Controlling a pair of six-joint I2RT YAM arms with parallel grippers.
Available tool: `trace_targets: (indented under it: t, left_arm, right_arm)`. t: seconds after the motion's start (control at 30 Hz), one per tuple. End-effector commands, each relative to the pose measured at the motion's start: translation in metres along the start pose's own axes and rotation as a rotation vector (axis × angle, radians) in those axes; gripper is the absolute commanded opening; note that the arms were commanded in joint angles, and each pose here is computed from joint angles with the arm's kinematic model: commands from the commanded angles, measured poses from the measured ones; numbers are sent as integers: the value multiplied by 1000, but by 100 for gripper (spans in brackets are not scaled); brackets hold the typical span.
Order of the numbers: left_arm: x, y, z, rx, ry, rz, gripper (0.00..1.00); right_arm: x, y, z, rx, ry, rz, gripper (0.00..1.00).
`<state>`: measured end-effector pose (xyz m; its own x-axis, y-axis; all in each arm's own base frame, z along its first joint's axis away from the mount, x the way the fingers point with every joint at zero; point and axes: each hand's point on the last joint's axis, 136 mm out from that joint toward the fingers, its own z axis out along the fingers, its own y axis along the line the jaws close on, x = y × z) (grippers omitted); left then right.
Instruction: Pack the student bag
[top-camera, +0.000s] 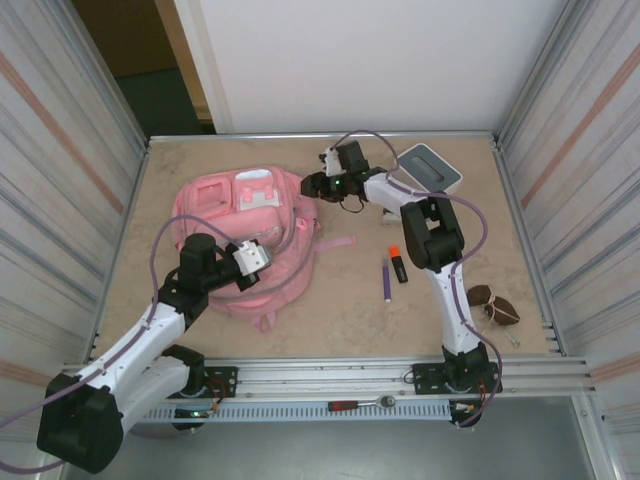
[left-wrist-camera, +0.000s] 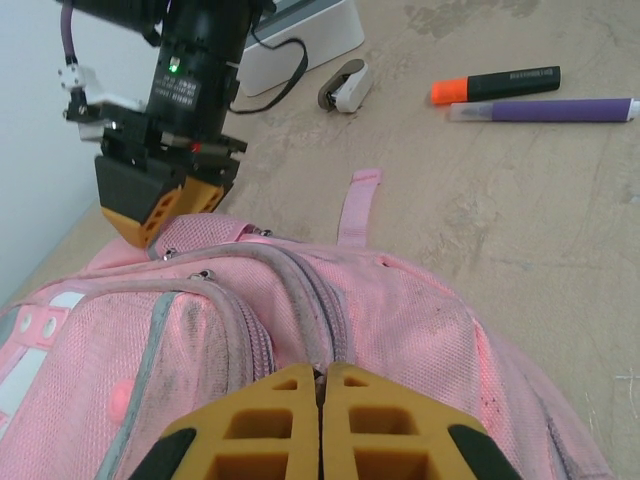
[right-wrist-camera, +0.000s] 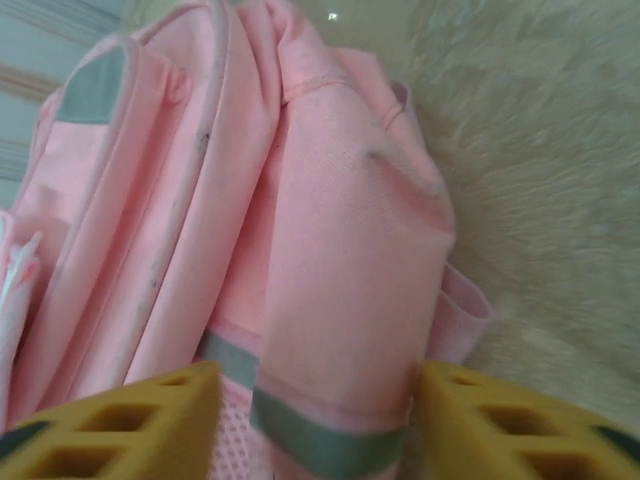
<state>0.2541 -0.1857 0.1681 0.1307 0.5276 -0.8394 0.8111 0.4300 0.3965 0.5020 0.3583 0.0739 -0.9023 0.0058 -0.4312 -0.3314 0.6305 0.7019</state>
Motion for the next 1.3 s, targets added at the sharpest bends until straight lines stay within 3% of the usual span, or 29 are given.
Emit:
trace_targets:
  t: [0.0, 0.13, 0.2, 0.33, 0.53, 0.67, 0.8, 0.93, 1.03, 1.27]
  left_arm:
    - [-26, 6, -2, 3, -100, -9, 0]
    - [-23, 15, 2, -35, -90, -52, 2]
    - [-16, 23, 6, -72, -58, -76, 5]
    - [6, 52, 11, -199, 26, -167, 23]
    - [39, 107, -8, -461, 108, -412, 43]
    - [60, 137, -45, -706, 200, -596, 54]
    - [66, 145, -85, -884, 236, -767, 64]
    - [44, 136, -93, -841, 130, -871, 71]
    - [39, 125, -90, -802, 89, -958, 76]
    - [54, 110, -59, -786, 342, -880, 88]
  right_arm:
    - [-4, 7, -9, -31, 7, 35, 30]
    - [-3, 6, -39, -12, -43, 28, 5]
    - [0, 5, -57, 16, -77, 18, 3]
    - [10, 3, -86, 54, -151, 26, 2]
    - [45, 13, -89, 72, -181, 51, 9]
    - [70, 29, -86, 86, -186, 36, 15]
    - [103, 55, -80, 84, -155, -11, 17]
    - [143, 90, -69, 40, -79, -96, 20]
    - [153, 97, -78, 78, -74, -153, 29]
    - [137, 112, -101, 87, -153, -293, 46]
